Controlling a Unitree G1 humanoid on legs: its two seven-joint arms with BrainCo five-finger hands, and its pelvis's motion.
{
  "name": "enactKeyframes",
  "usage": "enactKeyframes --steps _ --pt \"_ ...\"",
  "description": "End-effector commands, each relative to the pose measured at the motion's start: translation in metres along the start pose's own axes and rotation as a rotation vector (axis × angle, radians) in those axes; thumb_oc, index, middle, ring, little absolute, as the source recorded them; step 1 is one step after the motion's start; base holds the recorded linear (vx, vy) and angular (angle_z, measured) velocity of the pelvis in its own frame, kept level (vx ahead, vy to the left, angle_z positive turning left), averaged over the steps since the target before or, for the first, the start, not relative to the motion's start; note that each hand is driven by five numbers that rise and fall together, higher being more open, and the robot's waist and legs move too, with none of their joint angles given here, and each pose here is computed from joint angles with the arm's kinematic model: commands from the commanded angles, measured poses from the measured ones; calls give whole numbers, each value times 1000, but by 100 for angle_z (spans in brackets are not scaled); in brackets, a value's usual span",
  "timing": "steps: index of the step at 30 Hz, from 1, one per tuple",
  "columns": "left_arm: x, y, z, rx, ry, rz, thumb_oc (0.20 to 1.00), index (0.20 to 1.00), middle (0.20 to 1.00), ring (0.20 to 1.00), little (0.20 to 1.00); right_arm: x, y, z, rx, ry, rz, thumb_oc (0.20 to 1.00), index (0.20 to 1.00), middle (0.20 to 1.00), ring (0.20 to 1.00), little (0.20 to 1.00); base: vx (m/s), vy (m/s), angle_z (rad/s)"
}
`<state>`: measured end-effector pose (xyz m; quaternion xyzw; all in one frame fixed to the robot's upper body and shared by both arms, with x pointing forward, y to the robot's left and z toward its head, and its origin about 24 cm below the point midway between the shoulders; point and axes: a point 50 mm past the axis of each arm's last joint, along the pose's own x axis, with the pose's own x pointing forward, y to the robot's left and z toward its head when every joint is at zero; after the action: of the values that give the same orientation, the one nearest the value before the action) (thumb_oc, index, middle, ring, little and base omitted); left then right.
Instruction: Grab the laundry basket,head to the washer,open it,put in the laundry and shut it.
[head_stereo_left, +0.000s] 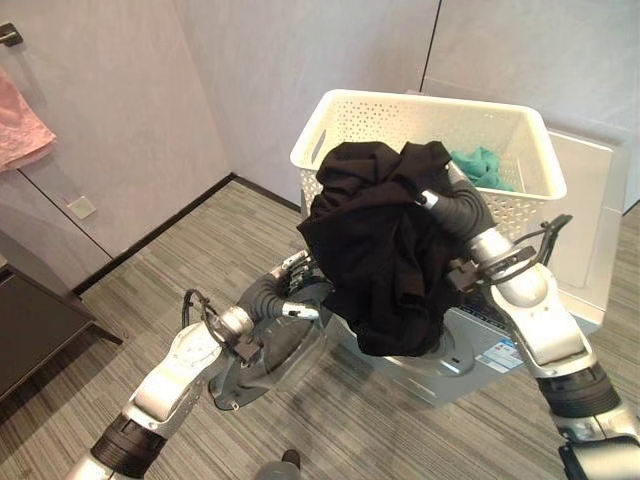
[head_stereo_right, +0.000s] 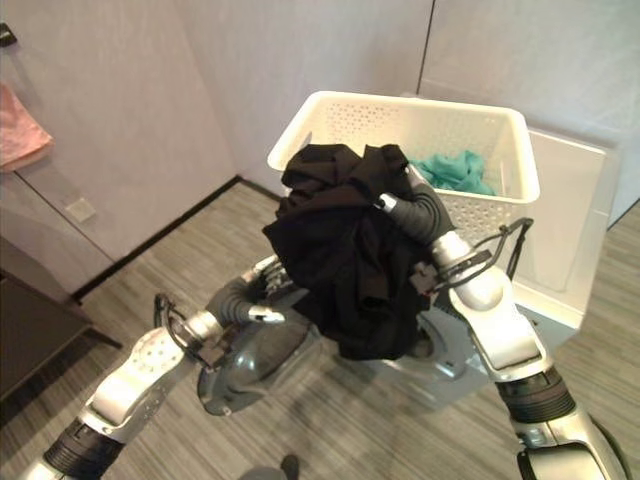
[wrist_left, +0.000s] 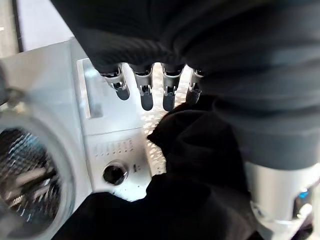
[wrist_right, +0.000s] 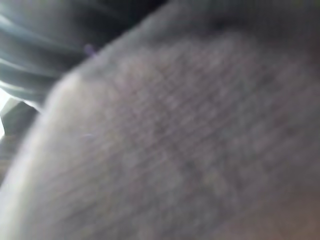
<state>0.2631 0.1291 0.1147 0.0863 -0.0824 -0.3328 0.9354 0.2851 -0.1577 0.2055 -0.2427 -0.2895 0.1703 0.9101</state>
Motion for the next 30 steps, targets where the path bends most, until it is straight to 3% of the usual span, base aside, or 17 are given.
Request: enactKeyframes --steps 1,10,23,24,25,26,27,30 --pt "28 10 29 198 -138 26 1000 1000 1000 1000 1000 11 -8 26 -20 -137 -55 200 200 200 200 200 0 0 0" --pt "55 5 33 237 -143 0 1000 1000 1000 1000 1000 16 -4 23 -50 -115 -40 200 200 200 200 200 0 0 0" --pt "74 -8 25 104 -136 25 1000 1000 1000 1000 1000 25 9 16 -23 -86 -31 200 200 200 200 200 0 0 0" --pt "74 -8 24 97 -134 27 639 639 639 639 639 25 10 15 -20 -83 -29 200 200 200 200 200 0 0 0" --pt "74 -7 24 95 -135 29 523 523 523 523 523 25 10 14 -19 -77 -29 200 200 200 200 200 0 0 0" --pt "73 -6 25 89 -138 37 464 464 464 464 464 25 10 13 -19 -73 -26 200 200 200 200 200 0 0 0" --pt "72 -6 25 81 -141 37 200 200 200 200 200 24 10 12 -19 -67 -24 200 200 200 200 200 0 0 0" --pt "72 -3 28 81 -151 51 200 200 200 200 200 24 10 11 -19 -63 -23 200 200 200 200 200 0 0 0"
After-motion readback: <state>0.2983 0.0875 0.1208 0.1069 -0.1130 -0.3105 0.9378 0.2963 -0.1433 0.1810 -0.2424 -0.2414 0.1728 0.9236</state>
